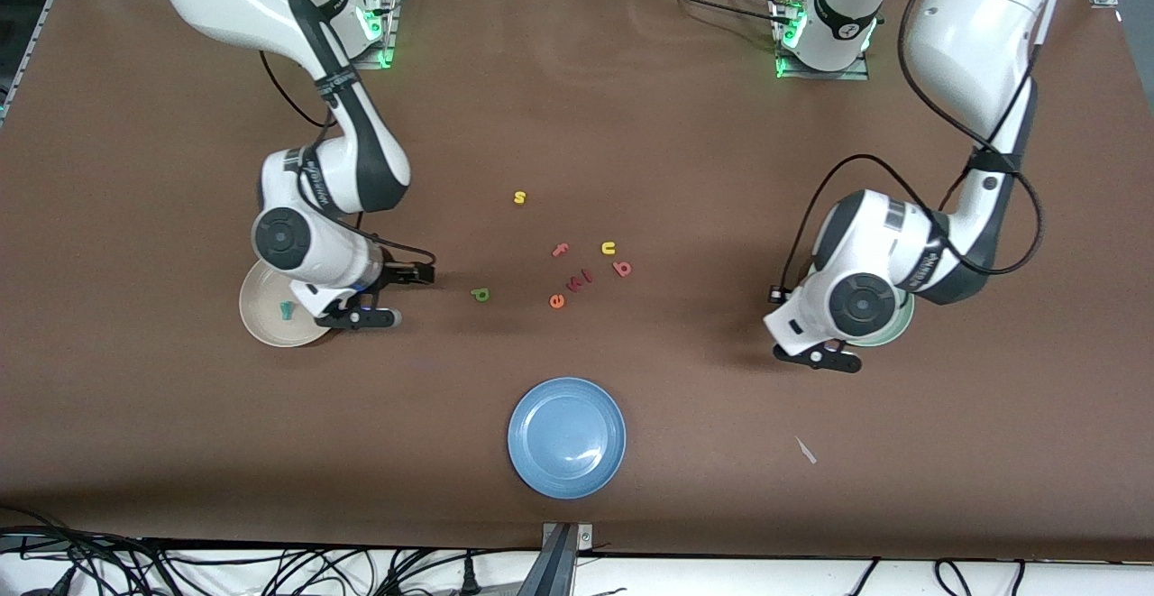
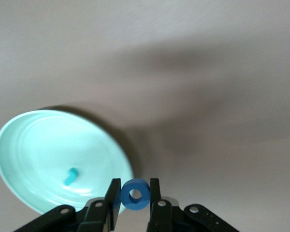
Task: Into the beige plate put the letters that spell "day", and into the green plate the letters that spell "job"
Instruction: 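Place the yellow a on beige plate, blue o on green plate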
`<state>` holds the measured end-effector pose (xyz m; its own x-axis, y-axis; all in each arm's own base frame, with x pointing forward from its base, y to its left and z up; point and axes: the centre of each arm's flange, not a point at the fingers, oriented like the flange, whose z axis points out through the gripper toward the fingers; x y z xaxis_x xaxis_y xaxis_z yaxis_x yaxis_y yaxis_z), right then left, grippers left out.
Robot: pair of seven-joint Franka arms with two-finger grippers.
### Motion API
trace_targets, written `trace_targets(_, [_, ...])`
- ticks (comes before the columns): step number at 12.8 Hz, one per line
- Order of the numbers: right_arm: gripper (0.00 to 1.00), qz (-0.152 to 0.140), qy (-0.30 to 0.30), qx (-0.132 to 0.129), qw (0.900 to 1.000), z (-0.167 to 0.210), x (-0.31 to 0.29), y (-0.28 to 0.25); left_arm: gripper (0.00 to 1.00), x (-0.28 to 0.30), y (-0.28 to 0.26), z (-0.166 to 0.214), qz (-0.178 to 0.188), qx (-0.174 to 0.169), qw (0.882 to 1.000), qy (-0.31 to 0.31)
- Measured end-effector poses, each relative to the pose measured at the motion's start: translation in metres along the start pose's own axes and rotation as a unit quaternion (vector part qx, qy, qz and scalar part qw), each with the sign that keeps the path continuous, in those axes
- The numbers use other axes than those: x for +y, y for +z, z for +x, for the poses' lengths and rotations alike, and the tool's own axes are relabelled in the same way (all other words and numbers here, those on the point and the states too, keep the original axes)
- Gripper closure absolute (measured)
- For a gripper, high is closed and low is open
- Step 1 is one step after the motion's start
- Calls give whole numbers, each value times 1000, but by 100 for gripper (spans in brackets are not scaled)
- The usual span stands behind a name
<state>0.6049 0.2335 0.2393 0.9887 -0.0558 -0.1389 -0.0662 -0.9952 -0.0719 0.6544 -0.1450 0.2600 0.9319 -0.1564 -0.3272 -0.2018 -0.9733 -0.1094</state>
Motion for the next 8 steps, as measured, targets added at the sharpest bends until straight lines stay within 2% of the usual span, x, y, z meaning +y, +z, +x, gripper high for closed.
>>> trace_targets(3, [0, 9, 32, 24, 999, -2, -46, 21, 75, -28, 16, -6, -6, -17, 1000, 7])
trace_targets(5, [0, 9, 35, 28, 999, -3, -72, 35, 75, -38, 28, -9, -9, -27, 1000, 6])
trace_targets(8, [0, 6, 29, 28, 999, -2, -94, 54, 75, -49, 51, -8, -9, -16, 1000, 14])
